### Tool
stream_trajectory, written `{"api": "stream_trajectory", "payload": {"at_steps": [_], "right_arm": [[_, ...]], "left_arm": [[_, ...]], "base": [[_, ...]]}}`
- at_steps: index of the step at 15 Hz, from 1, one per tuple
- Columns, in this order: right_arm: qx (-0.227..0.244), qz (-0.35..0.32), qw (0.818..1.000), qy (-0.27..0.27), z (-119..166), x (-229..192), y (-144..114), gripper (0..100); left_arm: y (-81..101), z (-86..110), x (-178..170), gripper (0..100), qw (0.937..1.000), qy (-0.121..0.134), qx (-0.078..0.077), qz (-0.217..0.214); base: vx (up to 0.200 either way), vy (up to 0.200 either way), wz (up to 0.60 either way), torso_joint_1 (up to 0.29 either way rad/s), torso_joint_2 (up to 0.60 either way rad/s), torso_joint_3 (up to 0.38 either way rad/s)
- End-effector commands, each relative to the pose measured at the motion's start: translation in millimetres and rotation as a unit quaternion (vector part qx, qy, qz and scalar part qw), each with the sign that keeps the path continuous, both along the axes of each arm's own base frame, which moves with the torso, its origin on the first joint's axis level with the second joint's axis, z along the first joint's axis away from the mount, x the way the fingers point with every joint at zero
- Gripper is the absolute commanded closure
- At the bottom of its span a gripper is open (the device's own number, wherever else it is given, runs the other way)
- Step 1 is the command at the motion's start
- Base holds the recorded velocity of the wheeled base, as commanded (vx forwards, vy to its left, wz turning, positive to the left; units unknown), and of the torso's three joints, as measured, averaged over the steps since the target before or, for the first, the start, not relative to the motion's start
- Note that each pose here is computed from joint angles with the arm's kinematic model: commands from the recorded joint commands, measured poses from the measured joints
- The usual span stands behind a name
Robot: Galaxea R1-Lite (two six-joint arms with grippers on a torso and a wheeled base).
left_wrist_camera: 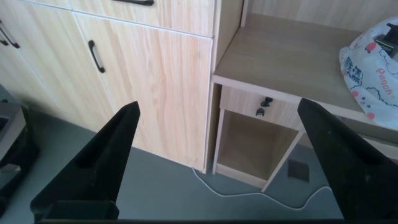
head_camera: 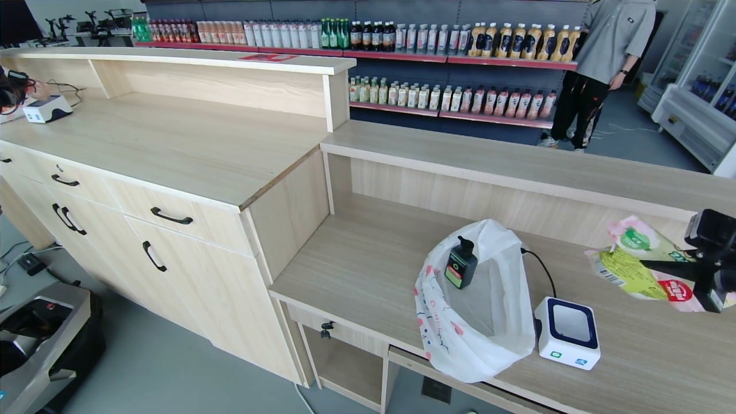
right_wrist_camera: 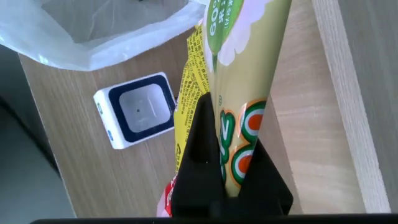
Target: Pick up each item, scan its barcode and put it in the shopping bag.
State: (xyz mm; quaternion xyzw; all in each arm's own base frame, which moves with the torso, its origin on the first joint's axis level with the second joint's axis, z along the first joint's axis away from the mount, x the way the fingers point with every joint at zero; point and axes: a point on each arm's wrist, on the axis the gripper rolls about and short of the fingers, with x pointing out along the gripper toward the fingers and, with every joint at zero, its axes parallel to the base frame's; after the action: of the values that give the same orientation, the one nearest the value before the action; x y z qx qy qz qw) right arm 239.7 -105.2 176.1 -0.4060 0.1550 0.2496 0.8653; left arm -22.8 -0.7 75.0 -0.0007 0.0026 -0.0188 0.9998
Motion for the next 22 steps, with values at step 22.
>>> {"api": "stream_trajectory", "payload": {"at_steps": [22], "right_arm": [[0.228,-0.180,0.944,0.153,-40,-5,73,100]], "left_arm": [[0.0,0.0,0,0,1.0000,0.001,0.000,0.000]], "base": [[0.000,0.000,0.14,0.000,0.00,0.001]]}}
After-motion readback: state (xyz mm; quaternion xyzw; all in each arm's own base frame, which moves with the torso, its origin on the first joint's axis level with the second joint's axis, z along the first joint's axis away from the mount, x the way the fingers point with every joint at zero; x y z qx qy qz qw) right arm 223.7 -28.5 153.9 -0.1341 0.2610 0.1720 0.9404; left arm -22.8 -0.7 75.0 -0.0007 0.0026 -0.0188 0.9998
